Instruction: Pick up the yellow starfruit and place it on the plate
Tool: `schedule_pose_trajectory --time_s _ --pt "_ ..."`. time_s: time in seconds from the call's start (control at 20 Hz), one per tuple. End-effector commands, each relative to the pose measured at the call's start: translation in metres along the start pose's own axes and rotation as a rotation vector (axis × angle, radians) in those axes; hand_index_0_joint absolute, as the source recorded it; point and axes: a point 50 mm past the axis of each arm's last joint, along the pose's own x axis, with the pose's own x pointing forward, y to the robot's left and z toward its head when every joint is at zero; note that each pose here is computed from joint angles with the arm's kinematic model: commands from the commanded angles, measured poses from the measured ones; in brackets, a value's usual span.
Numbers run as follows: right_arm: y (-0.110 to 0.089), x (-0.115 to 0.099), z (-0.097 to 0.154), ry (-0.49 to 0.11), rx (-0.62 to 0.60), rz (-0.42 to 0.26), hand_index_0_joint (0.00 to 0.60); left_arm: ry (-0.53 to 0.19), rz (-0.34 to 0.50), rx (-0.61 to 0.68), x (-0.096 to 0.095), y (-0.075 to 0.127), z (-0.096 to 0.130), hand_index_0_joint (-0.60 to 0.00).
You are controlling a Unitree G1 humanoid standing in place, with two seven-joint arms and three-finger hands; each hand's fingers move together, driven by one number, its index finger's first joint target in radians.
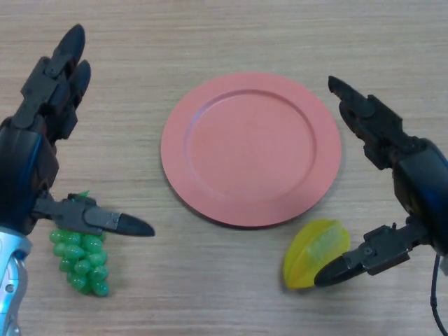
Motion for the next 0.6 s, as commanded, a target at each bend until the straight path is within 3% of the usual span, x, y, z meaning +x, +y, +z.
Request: schedule_pose_trajectory --time_s 0.05,0.6 --pt "-0.004 0.0 0.022 -0.199 -0.101 -0.012 0.0 -0.222 0.049 0.172 -0.002 0.023 0.029 0.0" --pt "0.019 0.007 -0.026 -0.136 -0.21 0.045 0.0 -0.21 0.092 0.137 -0.008 0.026 0.034 0.0"
